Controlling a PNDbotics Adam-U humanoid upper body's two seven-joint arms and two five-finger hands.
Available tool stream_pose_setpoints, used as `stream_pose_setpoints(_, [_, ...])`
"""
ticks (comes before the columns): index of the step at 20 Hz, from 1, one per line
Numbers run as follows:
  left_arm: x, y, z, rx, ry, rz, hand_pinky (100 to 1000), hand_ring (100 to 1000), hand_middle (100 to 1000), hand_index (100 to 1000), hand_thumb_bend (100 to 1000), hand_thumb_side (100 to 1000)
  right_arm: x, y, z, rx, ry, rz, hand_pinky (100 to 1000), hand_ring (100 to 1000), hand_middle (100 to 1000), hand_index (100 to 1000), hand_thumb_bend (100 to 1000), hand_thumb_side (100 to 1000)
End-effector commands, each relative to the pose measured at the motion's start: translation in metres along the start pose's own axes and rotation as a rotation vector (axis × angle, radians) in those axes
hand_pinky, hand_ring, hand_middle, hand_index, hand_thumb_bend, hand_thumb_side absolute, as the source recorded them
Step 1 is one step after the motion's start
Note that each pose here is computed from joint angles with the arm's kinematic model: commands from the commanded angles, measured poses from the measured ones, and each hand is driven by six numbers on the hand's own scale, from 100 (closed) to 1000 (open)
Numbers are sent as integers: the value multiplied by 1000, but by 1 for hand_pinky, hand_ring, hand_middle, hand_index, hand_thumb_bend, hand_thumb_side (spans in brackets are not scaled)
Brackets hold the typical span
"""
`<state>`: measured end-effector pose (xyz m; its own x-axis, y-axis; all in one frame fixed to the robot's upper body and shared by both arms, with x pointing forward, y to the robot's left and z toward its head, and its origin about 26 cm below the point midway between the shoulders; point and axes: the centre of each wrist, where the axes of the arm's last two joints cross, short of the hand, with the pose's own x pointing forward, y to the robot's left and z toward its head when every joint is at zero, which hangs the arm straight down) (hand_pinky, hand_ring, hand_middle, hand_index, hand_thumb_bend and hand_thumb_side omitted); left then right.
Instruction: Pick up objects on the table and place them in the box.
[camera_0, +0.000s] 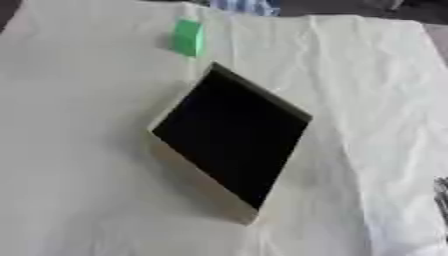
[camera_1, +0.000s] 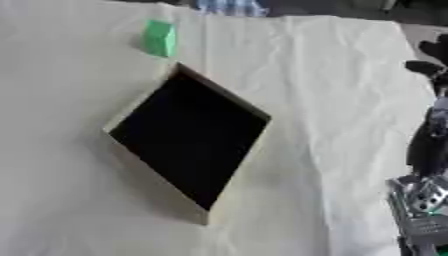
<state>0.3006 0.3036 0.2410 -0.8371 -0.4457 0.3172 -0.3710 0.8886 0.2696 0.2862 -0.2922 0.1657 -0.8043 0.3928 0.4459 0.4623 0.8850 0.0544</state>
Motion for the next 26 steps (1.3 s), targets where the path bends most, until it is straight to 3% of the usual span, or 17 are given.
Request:
stream_pose_setpoints(1, [12,15,-26,-79,-32,-118,619,627,618,785,247,636,3,-5,-6,23,-27,8,608,724,601,741,100,854])
stream_pose_setpoints(8, [28,26,-62,-287,55,-350,628,631,628,801,224,648,3,-6,-4,41,-22,10,609,724,602,741,100,852])
stream_pose_setpoints(12, [23,27,-84,-448,109,-470,648,652,647,814,227,653,3,-7,-3,52,-18,9,609,724,602,741,100,852])
stream_pose_setpoints(16, [-3,28,-110,-528,192,-554,658,663,658,822,222,658,3,-7,-2,64,-13,7,608,724,602,741,100,853])
stream_pose_setpoints(19, [-33,24,-128,-545,259,-593,658,661,656,822,218,667,3,-7,-2,72,-10,4,607,723,601,740,100,855])
stream_pose_setpoints(26, [-87,-2,-154,-604,328,-636,673,679,670,830,228,675,3,-6,0,82,-3,-3,606,723,600,740,100,859])
